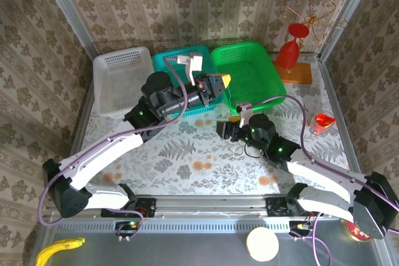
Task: Untangle the cables
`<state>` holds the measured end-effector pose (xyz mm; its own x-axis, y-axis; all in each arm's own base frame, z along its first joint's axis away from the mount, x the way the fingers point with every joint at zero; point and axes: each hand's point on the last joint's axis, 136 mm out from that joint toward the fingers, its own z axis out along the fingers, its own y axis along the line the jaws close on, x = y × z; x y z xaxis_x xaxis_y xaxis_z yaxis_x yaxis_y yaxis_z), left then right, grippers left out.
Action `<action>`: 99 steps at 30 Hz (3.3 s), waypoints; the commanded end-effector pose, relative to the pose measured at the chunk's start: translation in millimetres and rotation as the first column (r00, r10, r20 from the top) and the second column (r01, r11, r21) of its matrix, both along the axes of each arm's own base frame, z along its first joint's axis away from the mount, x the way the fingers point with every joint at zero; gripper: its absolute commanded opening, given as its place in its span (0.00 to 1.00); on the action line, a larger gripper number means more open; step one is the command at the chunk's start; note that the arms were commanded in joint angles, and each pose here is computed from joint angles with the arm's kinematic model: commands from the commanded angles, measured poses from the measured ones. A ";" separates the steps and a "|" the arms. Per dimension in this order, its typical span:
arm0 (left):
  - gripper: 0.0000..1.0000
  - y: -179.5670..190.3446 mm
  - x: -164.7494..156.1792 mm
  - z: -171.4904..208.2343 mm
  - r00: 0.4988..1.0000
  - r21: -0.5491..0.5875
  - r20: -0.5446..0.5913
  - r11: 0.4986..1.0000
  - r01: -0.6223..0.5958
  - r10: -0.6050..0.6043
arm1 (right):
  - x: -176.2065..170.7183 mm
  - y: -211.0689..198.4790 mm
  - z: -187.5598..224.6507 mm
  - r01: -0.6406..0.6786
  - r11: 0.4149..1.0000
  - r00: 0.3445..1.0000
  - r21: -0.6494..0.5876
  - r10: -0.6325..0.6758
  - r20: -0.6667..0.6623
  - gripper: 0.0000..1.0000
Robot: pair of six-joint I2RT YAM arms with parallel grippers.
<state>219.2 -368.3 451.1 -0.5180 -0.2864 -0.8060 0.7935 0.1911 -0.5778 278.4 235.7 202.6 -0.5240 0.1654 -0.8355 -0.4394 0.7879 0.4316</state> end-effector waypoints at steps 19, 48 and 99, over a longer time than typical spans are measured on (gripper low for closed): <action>0.00 -2.3 -4.8 23.3 0.997 -0.048 0.075 0.999 0.000 0.004 | -27.2 -32.3 42.0 0.006 0.997 0.995 0.075 -0.014 0.102 0.73; 0.00 37.3 14.8 108.4 0.988 -0.216 0.136 0.976 -0.036 0.066 | 34.2 -34.6 -101.9 0.226 0.968 0.968 -0.111 -0.236 -0.085 0.27; 0.66 423.1 251.7 -141.1 0.469 0.344 -0.034 0.450 -0.824 0.883 | -25.6 -49.7 -42.8 0.115 0.992 0.973 -0.054 -0.124 -0.194 0.75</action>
